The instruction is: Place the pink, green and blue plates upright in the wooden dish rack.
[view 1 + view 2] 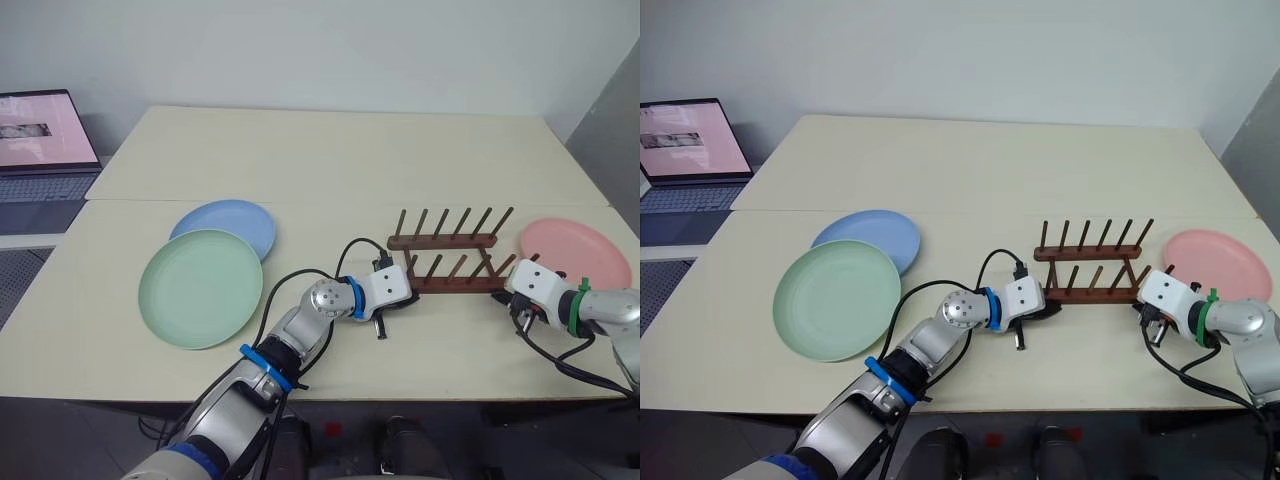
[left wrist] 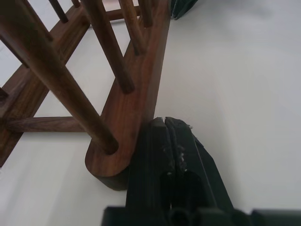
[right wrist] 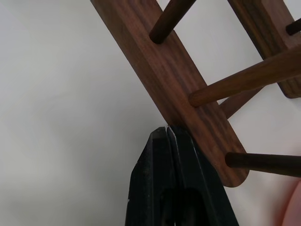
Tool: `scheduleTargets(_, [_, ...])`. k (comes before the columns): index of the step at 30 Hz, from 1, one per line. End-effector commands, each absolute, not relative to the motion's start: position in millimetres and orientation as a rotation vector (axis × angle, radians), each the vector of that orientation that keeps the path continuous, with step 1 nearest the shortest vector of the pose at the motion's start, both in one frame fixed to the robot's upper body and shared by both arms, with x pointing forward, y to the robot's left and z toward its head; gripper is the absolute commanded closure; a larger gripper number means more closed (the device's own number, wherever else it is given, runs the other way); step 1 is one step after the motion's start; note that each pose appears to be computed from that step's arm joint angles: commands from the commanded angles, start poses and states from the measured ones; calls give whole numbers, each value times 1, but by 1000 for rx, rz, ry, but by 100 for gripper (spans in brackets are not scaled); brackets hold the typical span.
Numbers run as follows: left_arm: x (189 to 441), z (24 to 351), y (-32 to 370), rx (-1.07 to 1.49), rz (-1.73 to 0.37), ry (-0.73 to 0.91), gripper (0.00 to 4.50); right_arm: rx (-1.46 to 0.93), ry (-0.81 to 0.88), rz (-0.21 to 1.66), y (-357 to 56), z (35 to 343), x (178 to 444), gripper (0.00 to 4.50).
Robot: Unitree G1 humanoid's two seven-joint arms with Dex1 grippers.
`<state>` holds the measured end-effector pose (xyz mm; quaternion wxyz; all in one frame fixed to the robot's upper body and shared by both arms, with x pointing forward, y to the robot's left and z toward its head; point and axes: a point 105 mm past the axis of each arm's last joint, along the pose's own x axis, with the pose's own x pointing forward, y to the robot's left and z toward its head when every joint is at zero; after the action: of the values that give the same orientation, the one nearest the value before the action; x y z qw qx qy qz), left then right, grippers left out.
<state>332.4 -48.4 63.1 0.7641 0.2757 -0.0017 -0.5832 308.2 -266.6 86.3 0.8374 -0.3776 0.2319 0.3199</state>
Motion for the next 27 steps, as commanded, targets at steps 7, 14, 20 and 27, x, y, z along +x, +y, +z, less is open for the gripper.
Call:
scheduleTargets(7, [369, 78, -42, 629, -1114, -35, 449, -834, 422, 624, -263, 97, 326, 450])
scheduleTargets(14, [373, 79, -46, 632, -1107, -45, 449, -843, 401, 589, -265, 101, 336, 450])
scheduleTargets(20, [372, 79, -52, 628, -1118, -51, 449, -852, 393, 554, -270, 103, 343, 450])
scheduleTargets(27, [370, 81, -51, 607, -1136, -60, 449, -832, 380, 584, -263, 104, 339, 450])
